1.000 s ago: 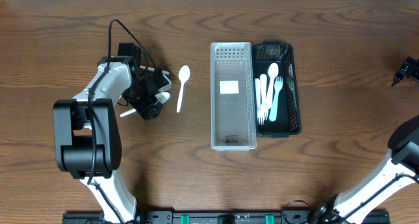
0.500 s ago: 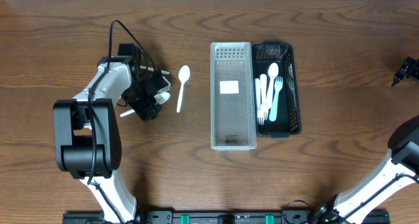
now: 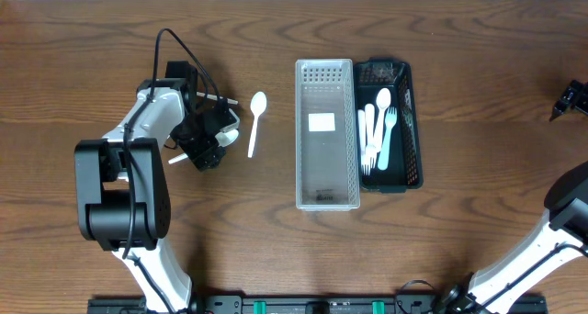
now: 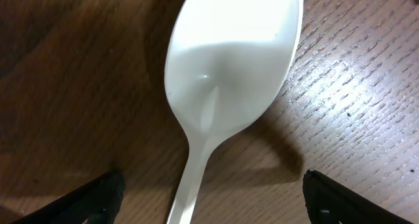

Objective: Pack container
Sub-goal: 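Lower the left gripper onto a white spoon and close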

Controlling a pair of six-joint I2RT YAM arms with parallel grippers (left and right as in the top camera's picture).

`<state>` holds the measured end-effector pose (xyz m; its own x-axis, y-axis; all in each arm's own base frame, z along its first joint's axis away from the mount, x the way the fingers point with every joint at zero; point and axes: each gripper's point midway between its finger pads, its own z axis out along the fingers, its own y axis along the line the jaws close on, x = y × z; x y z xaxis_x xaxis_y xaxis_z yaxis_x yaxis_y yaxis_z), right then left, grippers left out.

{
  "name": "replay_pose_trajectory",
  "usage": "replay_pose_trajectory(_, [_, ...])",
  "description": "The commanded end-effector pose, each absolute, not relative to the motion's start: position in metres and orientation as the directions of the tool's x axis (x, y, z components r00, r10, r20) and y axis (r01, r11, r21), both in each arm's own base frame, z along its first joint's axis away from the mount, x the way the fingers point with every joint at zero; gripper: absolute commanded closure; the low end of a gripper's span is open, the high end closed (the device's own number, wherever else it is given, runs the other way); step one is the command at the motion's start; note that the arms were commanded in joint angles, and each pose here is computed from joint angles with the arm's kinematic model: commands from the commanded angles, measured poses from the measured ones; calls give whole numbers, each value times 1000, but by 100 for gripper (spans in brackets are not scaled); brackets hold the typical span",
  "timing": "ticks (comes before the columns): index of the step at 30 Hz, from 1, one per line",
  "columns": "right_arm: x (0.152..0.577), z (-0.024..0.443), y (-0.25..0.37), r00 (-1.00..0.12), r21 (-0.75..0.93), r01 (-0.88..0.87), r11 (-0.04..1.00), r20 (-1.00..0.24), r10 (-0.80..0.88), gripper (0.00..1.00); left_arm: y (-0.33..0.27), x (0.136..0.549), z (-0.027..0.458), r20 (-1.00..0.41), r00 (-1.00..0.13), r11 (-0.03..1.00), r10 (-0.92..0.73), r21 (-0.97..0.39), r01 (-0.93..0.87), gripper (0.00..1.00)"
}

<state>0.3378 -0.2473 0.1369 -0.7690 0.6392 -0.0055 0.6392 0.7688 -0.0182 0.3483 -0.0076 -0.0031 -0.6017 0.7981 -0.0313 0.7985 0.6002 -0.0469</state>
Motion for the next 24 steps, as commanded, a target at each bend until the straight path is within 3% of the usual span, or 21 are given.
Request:
replay_pose_trajectory(1, [336,136,-248,-758,-19,652,758,-4,652,1,-9,331,-27,0,-541,538,841,-114,835,10])
replay_pose_trajectory(5, [336,136,-248,-759,-18,651,758,-3,651,1,-11,337,-27,-22,-535,530,845,-100,842,11])
replay_pose_trajectory(8, [336,136,-248,-758,-19,652,758,-4,652,1,-12,337,-27,-23,-532,528,846,-98,844,18])
replay_pose_trajectory(11, [336,136,-248,-758,-19,652,758,-4,652,1,-13,337,-27,-23,-531,527,847,-98,844,39])
replay_pose_trajectory(14, [336,136,-248,-758,-19,652,758,-4,652,1,-13,337,-27,-24,-531,526,847,-98,845,44])
replay_pose_trajectory(19, [336,136,-248,-758,-19,652,758,-4,652,1,-13,337,-27,-24,-531,526,847,-97,845,74])
replay_pose_trajectory(24, [336,136,-248,-758,-18,652,758,-3,652,1,-13,337,-27,-24,-531,527,847,-96,844,91])
